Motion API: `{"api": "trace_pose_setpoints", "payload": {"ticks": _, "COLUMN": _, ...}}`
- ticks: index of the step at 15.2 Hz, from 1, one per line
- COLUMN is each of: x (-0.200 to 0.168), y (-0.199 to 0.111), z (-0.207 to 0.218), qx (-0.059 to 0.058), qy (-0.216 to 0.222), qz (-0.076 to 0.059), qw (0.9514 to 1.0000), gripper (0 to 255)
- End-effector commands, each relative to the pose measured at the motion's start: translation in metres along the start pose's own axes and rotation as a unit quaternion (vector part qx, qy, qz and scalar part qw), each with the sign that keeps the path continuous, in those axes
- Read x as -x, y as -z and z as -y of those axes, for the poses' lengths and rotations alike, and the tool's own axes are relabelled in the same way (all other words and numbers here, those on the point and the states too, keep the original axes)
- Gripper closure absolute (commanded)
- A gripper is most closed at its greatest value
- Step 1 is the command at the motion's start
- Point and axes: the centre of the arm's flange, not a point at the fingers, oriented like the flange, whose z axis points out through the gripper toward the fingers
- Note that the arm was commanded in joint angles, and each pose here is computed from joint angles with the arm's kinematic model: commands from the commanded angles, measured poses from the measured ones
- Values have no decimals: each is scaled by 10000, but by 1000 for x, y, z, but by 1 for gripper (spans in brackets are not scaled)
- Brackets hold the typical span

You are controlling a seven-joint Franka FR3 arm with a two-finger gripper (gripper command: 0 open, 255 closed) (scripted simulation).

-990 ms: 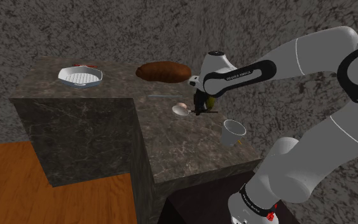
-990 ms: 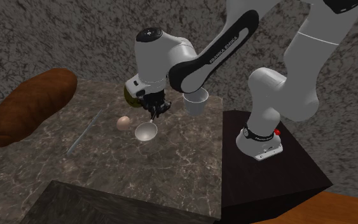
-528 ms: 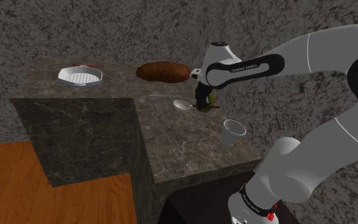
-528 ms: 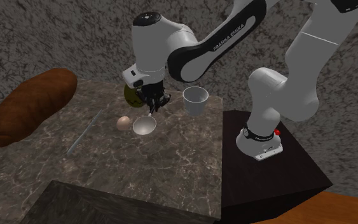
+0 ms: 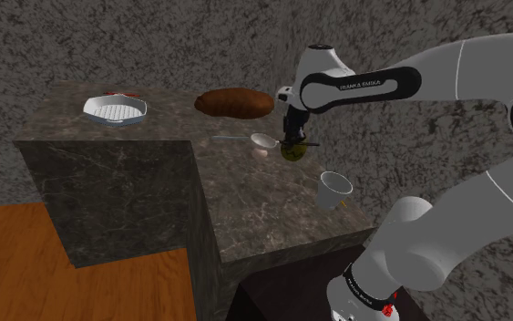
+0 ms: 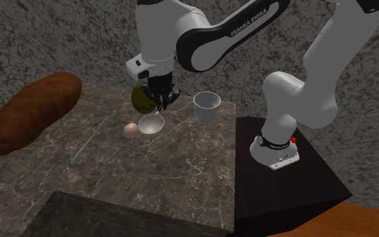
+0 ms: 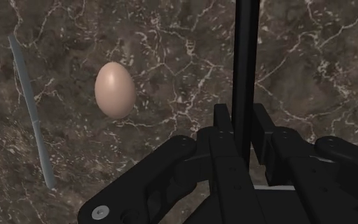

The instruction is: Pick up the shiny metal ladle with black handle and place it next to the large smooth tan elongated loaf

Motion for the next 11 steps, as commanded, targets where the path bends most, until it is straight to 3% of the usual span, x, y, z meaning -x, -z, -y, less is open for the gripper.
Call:
{"api": "trace_pose_setpoints", "payload": {"ticks": 1, "x": 1, "y": 11, "z": -1, "qx": -2, "qy": 0, "qz": 1, "qw": 10000, "gripper": 255}}
{"api": "trace_pose_setpoints", "payload": {"ticks": 8, "x": 4, "y": 43, "z": -4, "qx": -2, "qy": 0, "qz": 1, "qw": 10000, "gripper": 255}}
{"api": "trace_pose_setpoints", "payload": {"ticks": 11, "x": -1, "y": 40, "z": -43, "qx": -2, "qy": 0, "qz": 1, "qw": 10000, "gripper": 255}}
